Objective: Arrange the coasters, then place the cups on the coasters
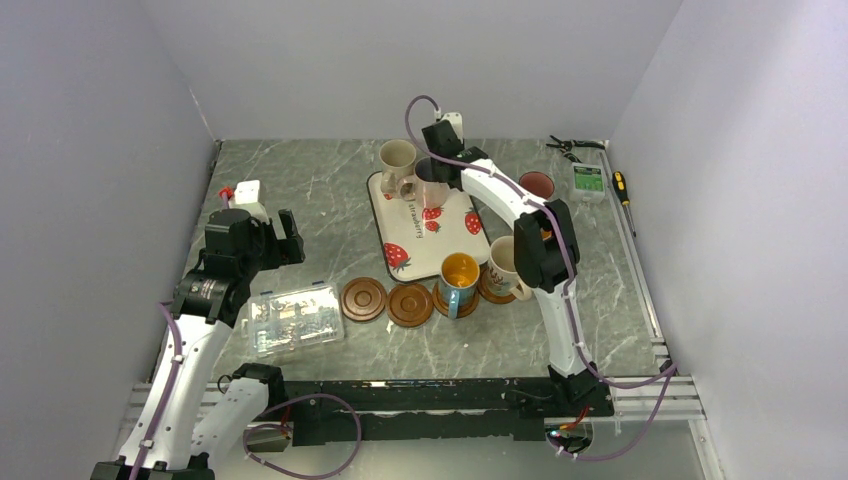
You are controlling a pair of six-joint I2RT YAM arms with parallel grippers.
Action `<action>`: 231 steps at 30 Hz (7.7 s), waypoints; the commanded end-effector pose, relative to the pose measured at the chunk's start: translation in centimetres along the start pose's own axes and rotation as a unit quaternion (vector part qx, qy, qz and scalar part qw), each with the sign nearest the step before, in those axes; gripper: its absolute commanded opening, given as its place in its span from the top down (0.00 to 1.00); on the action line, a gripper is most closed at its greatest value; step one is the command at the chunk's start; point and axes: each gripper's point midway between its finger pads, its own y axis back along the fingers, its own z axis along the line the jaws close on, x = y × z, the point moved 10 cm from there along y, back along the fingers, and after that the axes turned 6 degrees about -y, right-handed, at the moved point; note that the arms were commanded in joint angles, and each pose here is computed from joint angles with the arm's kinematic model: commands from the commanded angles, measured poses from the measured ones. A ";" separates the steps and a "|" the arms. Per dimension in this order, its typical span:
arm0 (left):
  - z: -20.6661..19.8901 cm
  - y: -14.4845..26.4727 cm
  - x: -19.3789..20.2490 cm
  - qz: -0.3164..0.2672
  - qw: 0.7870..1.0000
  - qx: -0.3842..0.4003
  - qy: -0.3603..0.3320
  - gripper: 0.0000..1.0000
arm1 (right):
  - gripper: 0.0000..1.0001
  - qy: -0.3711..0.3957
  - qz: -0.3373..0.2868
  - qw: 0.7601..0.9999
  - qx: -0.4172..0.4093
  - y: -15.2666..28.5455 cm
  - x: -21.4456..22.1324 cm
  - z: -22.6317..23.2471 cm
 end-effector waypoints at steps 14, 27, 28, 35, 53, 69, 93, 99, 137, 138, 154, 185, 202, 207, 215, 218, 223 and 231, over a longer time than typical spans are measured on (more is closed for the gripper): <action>-0.2 0.4 -1.0 -0.022 1.000 0.006 0.001 0.06 | 1.00 -0.044 -0.041 0.997 -0.038 6.2 -3.8 -3.4; 0.0 0.7 -1.0 -0.032 0.999 -0.005 0.005 0.06 | 1.00 -0.056 -0.125 0.970 -0.203 19.0 -5.6 -5.7; 0.0 0.7 -1.0 -0.033 0.999 -0.006 0.005 0.06 | 1.00 -0.049 -0.126 0.966 -0.221 20.0 -5.3 -5.5; 0.2 0.7 -1.0 -0.033 0.999 -0.016 0.006 0.06 | 1.00 0.029 -0.107 0.965 -0.237 26.2 -0.9 -2.3; 0.3 0.2 -0.9 -0.021 0.999 -0.029 0.006 0.06 | 1.00 0.167 0.006 0.961 -0.221 27.9 10.5 4.1; 0.3 0.0 -0.8 -0.016 0.999 -0.029 0.003 0.06 | 1.00 0.175 0.031 0.964 -0.199 24.9 12.8 4.4; 0.3 -0.1 -0.8 -0.015 0.999 -0.028 0.004 0.06 | 1.00 0.189 0.011 0.950 -0.249 22.8 14.4 2.6; 0.3 -0.1 -0.8 -0.014 1.000 -0.027 0.004 0.06 | 1.00 0.200 0.018 0.945 -0.257 22.3 14.8 2.1; 0.1 -0.2 -0.8 -0.011 1.000 -0.019 0.003 0.06 | 0.40 0.144 -0.080 0.966 -0.200 31.0 12.6 4.6; 0.1 -0.2 -0.8 -0.011 1.000 -0.019 0.003 0.06 | 0.39 0.155 -0.078 0.968 -0.184 30.9 13.1 5.0; 0.2 0.0 -0.8 -0.015 1.000 -0.020 0.005 0.06 | 0.34 0.269 -0.051 0.956 -0.107 30.4 17.7 8.4; 0.2 -0.1 -0.8 -0.013 1.000 -0.022 0.005 0.06 | 0.28 0.298 -0.041 0.952 -0.061 29.3 19.2 7.2; 0.2 -0.1 -0.8 -0.013 1.000 -0.023 0.005 0.06 | 0.28 0.300 -0.034 0.952 -0.045 29.5 19.3 6.0; 0.2 -0.1 -0.8 -0.012 1.000 -0.023 0.005 0.06 | 0.28 0.298 -0.035 0.953 -0.043 29.6 19.2 5.7; 0.2 -0.1 -0.8 -0.012 1.000 -0.022 0.005 0.06 | 0.28 0.297 -0.037 0.953 -0.040 29.7 19.1 5.5; 0.2 -0.1 -0.8 -0.012 1.000 -0.023 0.005 0.06 | 0.28 0.292 -0.039 0.955 -0.044 29.8 18.9 5.6; 0.2 -0.1 -0.8 -0.013 1.000 -0.023 0.005 0.06 | 0.26 0.267 -0.051 0.958 -0.092 30.9 17.7 5.9; 0.3 0.3 -0.9 -0.023 0.999 -0.026 0.007 0.06 | 0.15 0.186 -0.111 0.946 -0.239 33.1 11.3 3.9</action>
